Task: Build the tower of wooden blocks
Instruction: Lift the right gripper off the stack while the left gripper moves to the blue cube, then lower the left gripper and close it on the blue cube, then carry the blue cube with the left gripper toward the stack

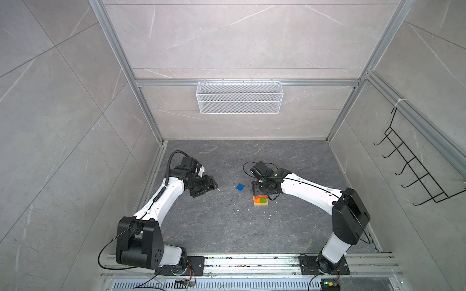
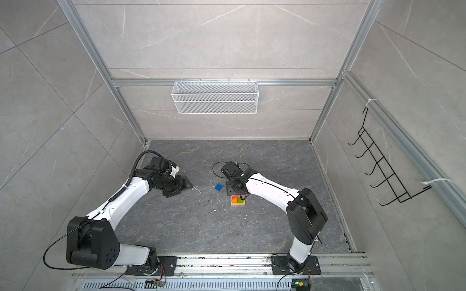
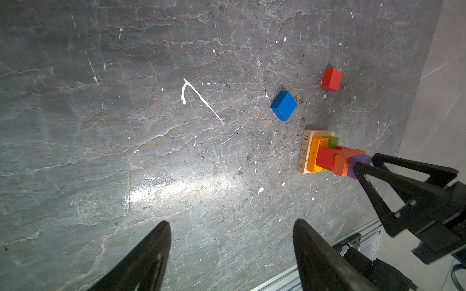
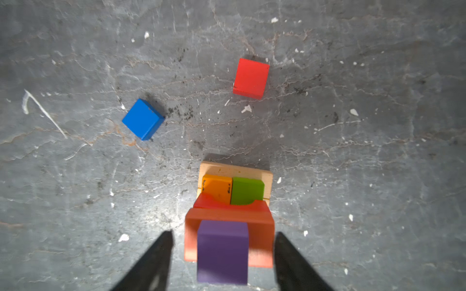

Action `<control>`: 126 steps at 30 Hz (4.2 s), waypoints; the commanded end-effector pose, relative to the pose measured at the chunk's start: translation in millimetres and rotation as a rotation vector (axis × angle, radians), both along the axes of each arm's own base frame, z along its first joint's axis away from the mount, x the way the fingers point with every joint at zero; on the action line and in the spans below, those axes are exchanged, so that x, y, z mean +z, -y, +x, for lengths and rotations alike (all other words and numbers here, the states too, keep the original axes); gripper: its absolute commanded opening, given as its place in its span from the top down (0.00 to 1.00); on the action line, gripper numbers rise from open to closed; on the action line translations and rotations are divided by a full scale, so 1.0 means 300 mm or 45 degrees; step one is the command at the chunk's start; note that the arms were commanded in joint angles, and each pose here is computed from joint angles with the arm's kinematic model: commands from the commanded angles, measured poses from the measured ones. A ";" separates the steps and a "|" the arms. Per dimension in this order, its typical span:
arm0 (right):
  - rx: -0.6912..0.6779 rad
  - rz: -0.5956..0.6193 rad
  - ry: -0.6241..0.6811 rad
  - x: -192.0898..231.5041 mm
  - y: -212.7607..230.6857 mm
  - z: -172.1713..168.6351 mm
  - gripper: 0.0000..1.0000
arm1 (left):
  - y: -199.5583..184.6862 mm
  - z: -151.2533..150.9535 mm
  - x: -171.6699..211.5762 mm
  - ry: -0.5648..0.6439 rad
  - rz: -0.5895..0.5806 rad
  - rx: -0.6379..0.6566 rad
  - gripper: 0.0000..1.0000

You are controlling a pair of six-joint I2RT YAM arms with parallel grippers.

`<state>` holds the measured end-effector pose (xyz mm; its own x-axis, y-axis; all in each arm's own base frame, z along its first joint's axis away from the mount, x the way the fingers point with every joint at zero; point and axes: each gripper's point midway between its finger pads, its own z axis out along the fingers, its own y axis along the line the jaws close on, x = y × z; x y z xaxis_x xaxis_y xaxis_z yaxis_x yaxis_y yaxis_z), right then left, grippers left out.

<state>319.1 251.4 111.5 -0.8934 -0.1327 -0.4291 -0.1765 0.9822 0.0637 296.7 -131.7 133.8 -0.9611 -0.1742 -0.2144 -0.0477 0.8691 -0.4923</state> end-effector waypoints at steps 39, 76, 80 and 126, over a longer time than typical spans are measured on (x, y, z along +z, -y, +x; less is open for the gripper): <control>-0.030 0.111 0.318 0.231 0.196 -0.108 0.00 | 0.479 0.235 -0.270 0.179 0.535 -0.613 0.42; -0.011 0.111 0.223 0.189 0.176 -0.129 0.02 | 0.427 0.191 -0.351 0.111 0.663 -0.515 0.74; 0.031 0.128 0.208 0.185 0.160 -0.136 0.04 | 0.391 0.122 -0.350 0.054 0.665 -0.438 0.73; 0.132 0.253 0.085 0.178 -0.182 -0.229 0.13 | 0.180 -0.046 -0.142 -0.034 0.559 -0.189 0.23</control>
<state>247.0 301.7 161.2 -0.8468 -0.1619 -0.5067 -0.3164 0.9190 0.2351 277.5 -195.9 67.4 -0.9808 0.0505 -0.1884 0.0609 0.9969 -0.0500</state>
